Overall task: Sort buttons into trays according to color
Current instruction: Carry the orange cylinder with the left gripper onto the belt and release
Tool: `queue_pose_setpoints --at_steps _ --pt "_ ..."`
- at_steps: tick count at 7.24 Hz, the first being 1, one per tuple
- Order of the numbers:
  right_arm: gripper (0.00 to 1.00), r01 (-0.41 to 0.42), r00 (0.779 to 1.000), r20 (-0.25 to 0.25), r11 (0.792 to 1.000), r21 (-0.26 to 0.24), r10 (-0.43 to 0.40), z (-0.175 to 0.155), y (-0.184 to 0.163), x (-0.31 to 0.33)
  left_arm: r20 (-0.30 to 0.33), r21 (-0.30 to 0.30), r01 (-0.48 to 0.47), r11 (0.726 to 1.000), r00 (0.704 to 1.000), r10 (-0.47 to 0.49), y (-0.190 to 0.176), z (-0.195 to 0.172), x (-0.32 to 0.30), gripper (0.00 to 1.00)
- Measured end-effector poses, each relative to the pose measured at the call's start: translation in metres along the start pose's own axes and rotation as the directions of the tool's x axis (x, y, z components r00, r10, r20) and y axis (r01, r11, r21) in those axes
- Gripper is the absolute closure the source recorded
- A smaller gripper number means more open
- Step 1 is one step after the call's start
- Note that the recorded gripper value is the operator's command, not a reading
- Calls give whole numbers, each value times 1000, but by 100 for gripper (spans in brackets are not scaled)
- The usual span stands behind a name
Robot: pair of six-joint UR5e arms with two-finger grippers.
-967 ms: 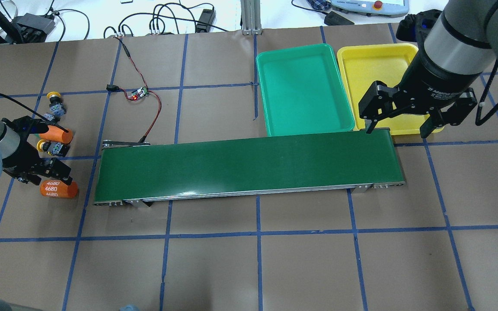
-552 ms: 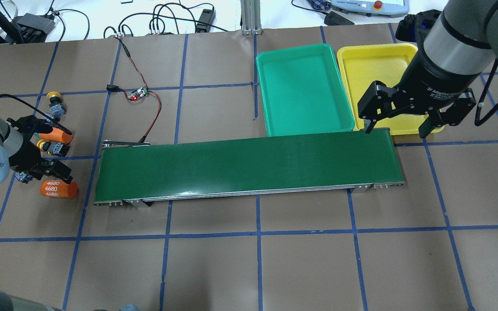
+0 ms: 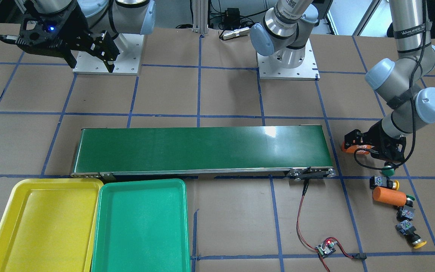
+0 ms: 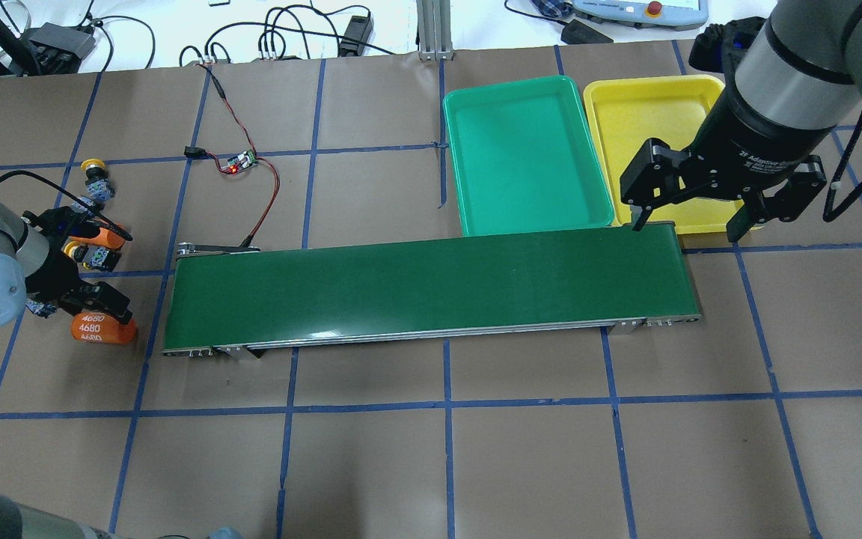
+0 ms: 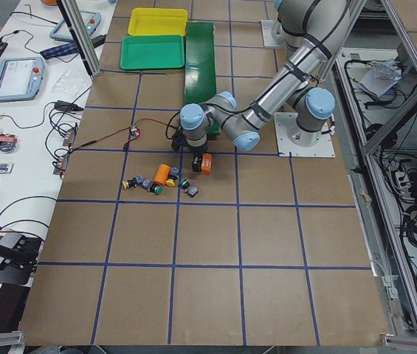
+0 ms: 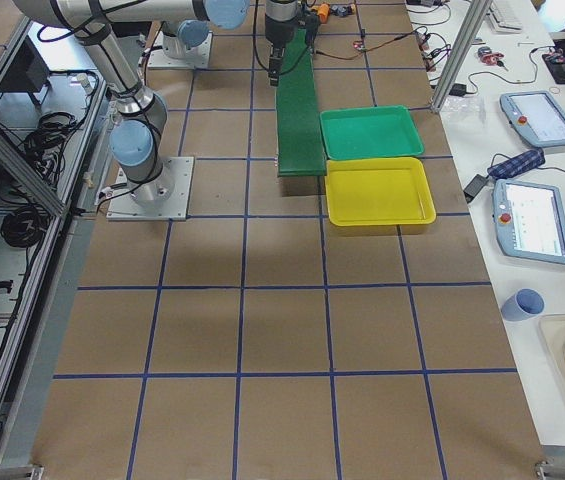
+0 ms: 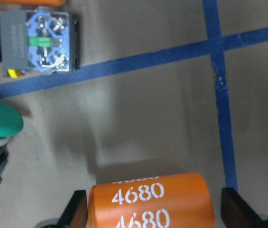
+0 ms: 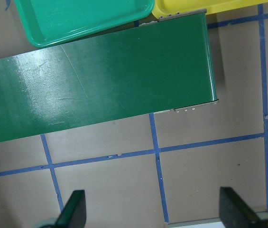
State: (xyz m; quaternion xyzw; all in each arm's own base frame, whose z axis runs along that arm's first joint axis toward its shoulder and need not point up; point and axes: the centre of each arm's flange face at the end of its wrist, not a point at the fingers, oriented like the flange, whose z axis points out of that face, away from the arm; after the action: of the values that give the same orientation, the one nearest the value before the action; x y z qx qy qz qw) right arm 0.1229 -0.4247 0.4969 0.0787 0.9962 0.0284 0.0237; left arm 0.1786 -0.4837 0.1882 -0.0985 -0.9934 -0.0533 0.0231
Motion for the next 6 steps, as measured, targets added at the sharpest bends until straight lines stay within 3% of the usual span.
queue_pose_setpoints --at_steps 1,2,4,6 --pt "0 0 1000 1 1000 -1 0 1 0 0 -5 -7 0 1000 1000 0 0 4 -1 3" --pt "0 1 1000 0 1000 -2 -1 1 0 0 -11 -15 5 1000 1000 -5 0 8 -1 61" --pt "0 -1 1000 -1 1000 -4 1 2 0 0 -14 -20 15 1000 1000 -16 -2 8 -2 86" --pt "0 -1 1000 -1 1000 -7 1 3 -1 0 -7 -32 18 999 1000 -19 -1 -12 2 95"
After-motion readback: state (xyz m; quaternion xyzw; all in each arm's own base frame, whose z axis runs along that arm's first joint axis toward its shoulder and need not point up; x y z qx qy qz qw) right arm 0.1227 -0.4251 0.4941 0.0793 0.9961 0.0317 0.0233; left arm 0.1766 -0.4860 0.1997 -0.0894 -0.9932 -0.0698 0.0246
